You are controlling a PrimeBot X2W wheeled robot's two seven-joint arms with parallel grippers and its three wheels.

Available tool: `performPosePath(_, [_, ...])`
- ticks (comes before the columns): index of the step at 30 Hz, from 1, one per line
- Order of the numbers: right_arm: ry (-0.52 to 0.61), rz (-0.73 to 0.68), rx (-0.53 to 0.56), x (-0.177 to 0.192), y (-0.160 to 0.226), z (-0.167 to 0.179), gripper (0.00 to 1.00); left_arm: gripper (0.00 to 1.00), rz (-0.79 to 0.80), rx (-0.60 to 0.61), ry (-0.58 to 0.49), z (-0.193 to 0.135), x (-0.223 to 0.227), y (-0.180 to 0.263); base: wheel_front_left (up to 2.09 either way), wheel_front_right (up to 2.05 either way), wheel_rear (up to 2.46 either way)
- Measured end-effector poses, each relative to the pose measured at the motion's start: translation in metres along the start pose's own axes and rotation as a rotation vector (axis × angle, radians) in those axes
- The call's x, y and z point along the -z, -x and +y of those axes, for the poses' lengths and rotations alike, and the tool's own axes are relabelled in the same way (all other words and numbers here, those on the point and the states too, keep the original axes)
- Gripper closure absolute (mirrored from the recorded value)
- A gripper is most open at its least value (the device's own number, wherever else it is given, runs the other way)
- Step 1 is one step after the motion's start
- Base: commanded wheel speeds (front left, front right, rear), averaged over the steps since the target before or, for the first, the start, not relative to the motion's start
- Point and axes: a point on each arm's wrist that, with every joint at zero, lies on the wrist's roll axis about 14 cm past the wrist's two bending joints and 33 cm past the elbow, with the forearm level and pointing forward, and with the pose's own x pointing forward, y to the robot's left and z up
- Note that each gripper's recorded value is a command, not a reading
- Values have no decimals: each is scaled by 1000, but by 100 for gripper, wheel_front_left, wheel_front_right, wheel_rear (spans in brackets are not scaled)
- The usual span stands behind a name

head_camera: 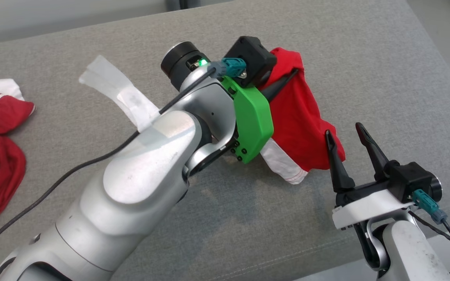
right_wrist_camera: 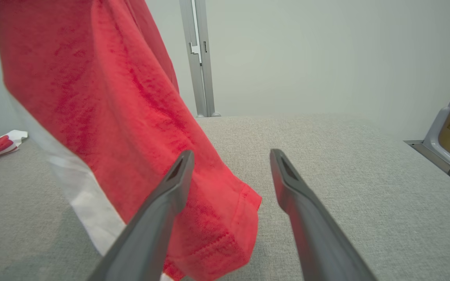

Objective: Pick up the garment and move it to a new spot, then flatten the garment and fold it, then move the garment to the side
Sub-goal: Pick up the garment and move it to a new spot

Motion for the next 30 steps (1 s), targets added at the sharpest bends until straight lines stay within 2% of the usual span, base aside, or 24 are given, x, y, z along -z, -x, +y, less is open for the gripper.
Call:
performPosePath(5, [-1,5,29,-1,11,-7,0,100,51,18,85,1,14,-15,0,0,0])
performPosePath(13, [-18,38,32,6,25,-3,0,100,204,-55,169,18,64,-39,0,0,0])
performPosePath(15, [-56,40,40,6,27,-2,0,94,218,-78,164,28,71,-44,0,0,0])
performPosePath(16, [-78,43,42,6,28,0,0,80,228,-94,153,36,74,-46,0,0,0])
performPosePath(17, [-96,48,42,8,28,2,0,62,232,-113,148,44,77,-48,0,0,0])
performPosePath(19, [-123,62,47,11,30,5,0,0,245,-155,141,64,85,-49,0,0,0])
performPosePath(24, [-117,93,97,19,35,-5,0,0,304,-184,155,85,124,-54,0,0,0])
performPosePath(30, [-70,106,154,20,38,-24,0,0,297,-75,204,44,132,-74,0,0,0])
